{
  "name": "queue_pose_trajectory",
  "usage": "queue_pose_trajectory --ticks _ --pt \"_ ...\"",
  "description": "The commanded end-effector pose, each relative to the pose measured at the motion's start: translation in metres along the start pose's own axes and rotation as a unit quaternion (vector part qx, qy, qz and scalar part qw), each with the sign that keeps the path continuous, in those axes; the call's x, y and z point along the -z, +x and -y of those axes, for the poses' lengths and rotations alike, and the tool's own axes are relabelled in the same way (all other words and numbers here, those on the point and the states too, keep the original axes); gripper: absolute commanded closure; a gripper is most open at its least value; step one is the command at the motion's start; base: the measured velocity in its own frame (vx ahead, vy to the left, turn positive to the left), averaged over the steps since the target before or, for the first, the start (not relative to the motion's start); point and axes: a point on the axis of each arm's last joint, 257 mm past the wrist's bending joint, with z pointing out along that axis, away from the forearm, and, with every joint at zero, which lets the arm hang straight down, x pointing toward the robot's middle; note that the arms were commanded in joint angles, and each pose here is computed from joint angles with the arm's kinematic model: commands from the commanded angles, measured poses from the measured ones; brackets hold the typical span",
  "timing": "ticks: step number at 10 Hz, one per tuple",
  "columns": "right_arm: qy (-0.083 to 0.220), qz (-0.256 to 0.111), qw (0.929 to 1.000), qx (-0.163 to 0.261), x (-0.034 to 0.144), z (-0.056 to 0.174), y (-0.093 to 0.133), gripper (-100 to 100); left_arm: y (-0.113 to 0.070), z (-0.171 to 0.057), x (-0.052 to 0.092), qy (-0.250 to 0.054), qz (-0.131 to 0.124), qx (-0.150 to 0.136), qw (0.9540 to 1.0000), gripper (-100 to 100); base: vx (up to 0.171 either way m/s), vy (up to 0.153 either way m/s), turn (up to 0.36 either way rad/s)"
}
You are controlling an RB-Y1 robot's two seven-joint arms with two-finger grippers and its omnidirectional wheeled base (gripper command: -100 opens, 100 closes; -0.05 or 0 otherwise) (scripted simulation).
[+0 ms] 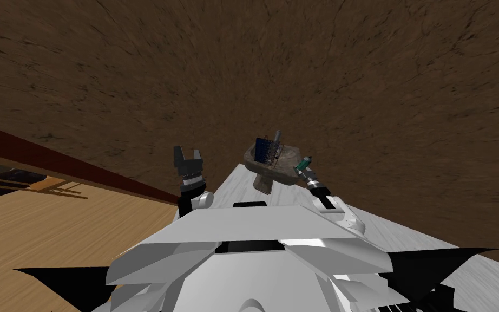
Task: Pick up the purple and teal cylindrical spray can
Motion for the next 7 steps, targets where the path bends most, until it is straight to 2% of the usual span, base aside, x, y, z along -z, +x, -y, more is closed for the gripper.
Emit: queue_pose_trajectory --ticks 1,2,4,5,6,7 --pt "-0.002 0.005 1.0000 -0.003 -0.012 -0.001 -0.002 -100 0.000 0.000 0.000 0.000 0.000 0.000 1.0000 0 -0.013 0.026 0.019" --pt "-0.023 0.002 0.9997 -0.001 -0.024 -0.010 0.000 -100 0.000 0.000 0.000 0.000 0.000 0.000 1.0000 0 -0.022 0.038 -0.188" --pt "-0.019 0.006 0.9998 -0.004 -0.036 -0.008 -0.002 -100 0.000 0.000 0.000 0.000 0.000 0.000 1.0000 0 -0.025 0.032 -0.050" --pt "-0.039 0.004 0.9992 0.001 -0.049 -0.016 -0.003 -100 0.000 0.000 0.000 0.000 0.000 0.000 1.0000 0 -0.037 0.041 -0.184" --pt "-0.035 0.006 0.9994 -0.001 -0.058 -0.013 -0.003 -100 0.000 0.000 0.000 0.000 0.000 0.000 1.0000 0 -0.036 0.042 -0.115" --pt "-0.049 0.003 0.9988 0.008 -0.068 -0.016 -0.004 -100 0.000 0.000 0.000 0.000 0.000 0.000 1.0000 0 -0.043 0.043 -0.174"
